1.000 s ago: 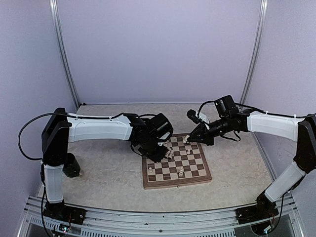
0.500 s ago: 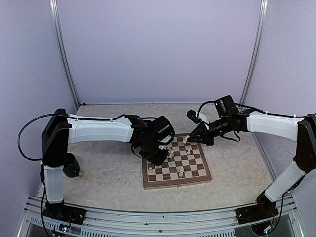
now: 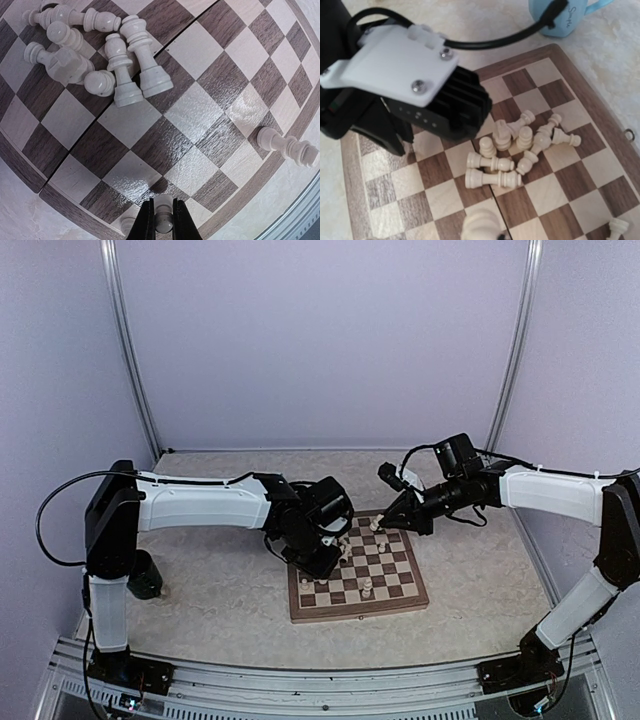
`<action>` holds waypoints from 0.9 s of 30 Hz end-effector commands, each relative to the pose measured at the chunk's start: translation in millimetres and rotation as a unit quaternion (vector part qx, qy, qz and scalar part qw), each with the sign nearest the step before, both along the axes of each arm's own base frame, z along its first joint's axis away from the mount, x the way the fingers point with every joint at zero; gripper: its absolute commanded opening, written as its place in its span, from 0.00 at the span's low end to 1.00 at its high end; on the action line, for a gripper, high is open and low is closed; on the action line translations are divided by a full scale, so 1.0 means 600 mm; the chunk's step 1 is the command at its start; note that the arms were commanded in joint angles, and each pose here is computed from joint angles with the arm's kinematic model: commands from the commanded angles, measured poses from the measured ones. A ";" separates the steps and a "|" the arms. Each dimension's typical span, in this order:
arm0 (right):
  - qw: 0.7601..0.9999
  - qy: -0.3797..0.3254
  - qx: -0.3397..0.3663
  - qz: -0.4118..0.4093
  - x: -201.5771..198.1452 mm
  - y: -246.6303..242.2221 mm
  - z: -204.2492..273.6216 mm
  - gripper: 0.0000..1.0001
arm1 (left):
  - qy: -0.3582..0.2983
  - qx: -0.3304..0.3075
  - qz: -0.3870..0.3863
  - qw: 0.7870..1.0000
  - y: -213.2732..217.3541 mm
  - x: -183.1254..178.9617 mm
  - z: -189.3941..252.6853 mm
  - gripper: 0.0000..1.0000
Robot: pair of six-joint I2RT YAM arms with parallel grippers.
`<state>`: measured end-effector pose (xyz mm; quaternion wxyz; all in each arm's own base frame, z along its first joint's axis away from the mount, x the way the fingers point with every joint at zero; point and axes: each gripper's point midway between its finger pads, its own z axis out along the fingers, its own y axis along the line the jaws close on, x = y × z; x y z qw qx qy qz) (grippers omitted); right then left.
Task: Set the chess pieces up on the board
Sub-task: Place the pawn on b2.
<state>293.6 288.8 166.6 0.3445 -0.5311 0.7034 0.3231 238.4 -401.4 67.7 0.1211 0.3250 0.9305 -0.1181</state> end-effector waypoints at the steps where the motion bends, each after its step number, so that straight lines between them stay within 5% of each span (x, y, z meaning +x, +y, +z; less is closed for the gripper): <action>1: 1.000 0.003 -0.003 0.006 -0.004 0.003 -0.008 0.00 | 0.016 0.010 -0.004 1.000 0.003 -0.016 -0.012 0.04; 27: 1.000 0.007 -0.007 0.006 -0.003 0.003 -0.014 0.00 | 0.009 0.025 0.002 1.000 0.010 -0.016 -0.026 0.07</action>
